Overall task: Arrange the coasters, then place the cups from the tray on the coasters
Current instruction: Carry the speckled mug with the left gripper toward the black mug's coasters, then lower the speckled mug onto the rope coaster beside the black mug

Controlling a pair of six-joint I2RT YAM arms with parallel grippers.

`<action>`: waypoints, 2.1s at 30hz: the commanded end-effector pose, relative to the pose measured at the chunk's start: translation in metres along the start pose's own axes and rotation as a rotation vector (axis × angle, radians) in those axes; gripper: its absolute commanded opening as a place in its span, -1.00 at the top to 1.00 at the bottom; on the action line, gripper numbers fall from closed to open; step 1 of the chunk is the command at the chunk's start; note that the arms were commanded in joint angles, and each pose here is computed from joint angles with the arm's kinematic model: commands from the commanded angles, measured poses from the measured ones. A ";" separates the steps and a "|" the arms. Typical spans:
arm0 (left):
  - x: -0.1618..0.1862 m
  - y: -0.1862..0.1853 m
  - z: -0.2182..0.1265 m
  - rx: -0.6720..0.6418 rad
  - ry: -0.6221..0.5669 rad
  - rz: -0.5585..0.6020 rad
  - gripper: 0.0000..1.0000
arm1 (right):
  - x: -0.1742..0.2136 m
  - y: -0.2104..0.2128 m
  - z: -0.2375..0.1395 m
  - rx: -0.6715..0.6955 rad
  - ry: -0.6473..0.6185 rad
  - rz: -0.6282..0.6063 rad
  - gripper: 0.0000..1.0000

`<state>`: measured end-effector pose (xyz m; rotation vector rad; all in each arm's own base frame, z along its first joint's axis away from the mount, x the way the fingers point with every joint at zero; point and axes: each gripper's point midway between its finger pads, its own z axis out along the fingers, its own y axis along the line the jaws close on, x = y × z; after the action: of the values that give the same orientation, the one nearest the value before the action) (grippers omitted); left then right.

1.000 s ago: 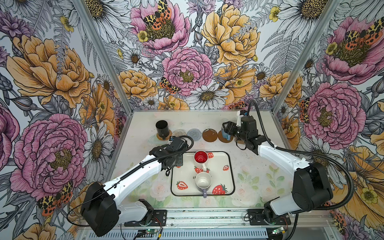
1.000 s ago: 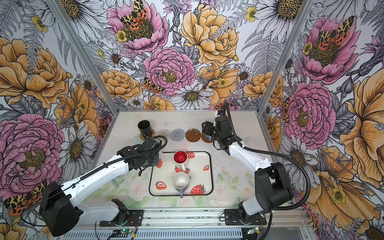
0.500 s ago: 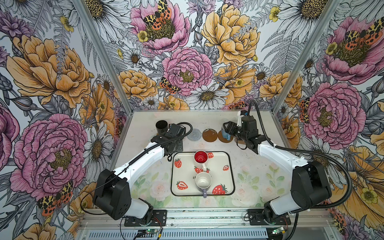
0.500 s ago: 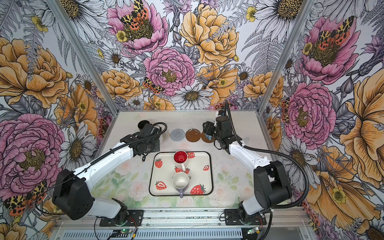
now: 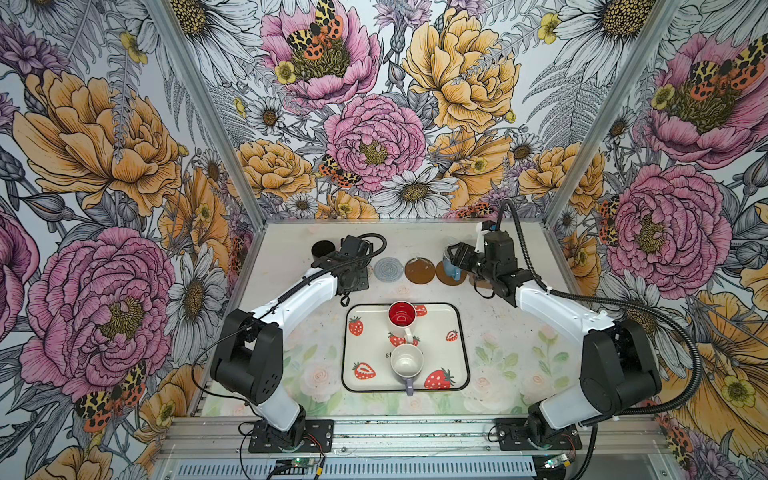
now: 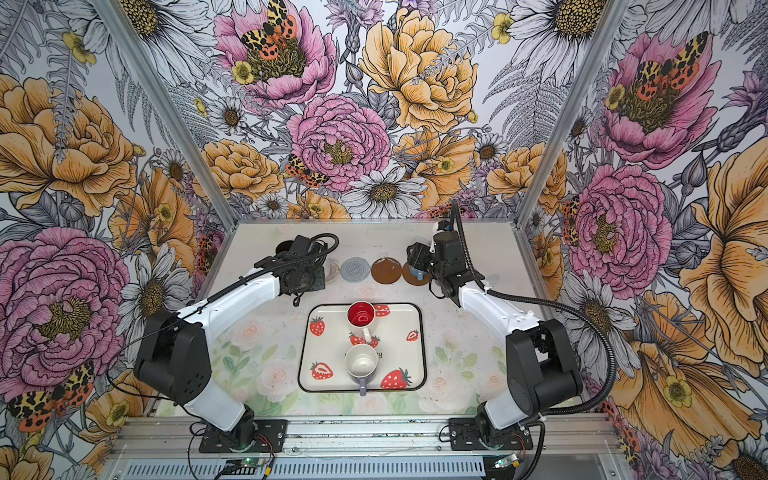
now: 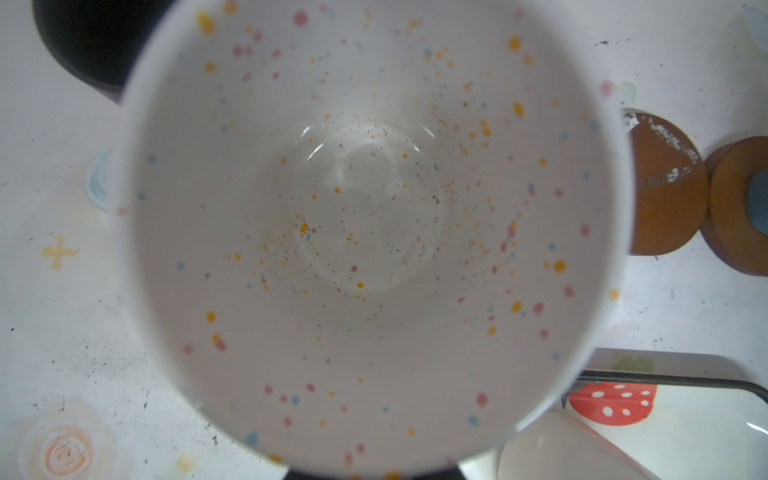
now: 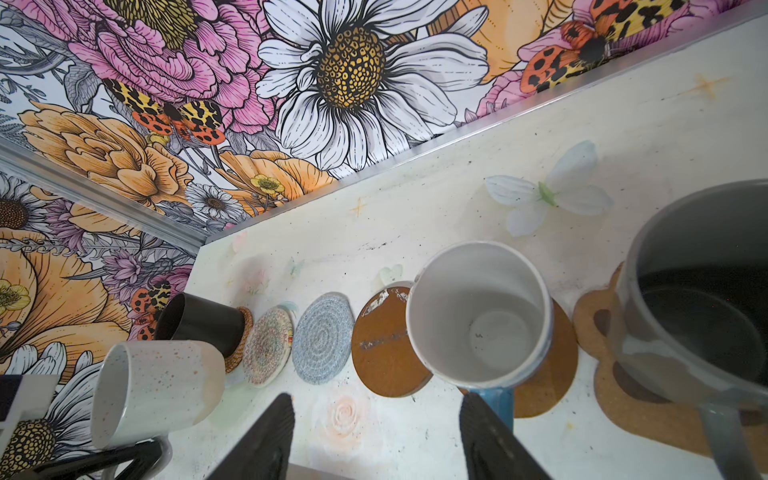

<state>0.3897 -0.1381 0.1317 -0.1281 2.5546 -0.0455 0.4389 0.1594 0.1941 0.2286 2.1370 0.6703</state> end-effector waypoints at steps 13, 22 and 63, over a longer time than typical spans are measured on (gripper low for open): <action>-0.063 -0.018 0.010 0.051 -0.144 -0.029 1.00 | -0.014 0.002 0.017 -0.034 -0.001 0.016 -0.31; -0.062 -0.013 0.024 0.038 -0.116 -0.018 1.00 | -0.013 -0.002 0.021 -0.032 0.008 0.026 -0.30; -0.056 -0.005 0.057 -0.010 -0.038 0.001 1.00 | -0.015 0.002 0.020 -0.069 0.011 0.043 -0.30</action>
<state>0.4433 -0.1327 0.0851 -0.1169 2.6296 0.0245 0.4544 0.1637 0.1805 0.2388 2.1692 0.7516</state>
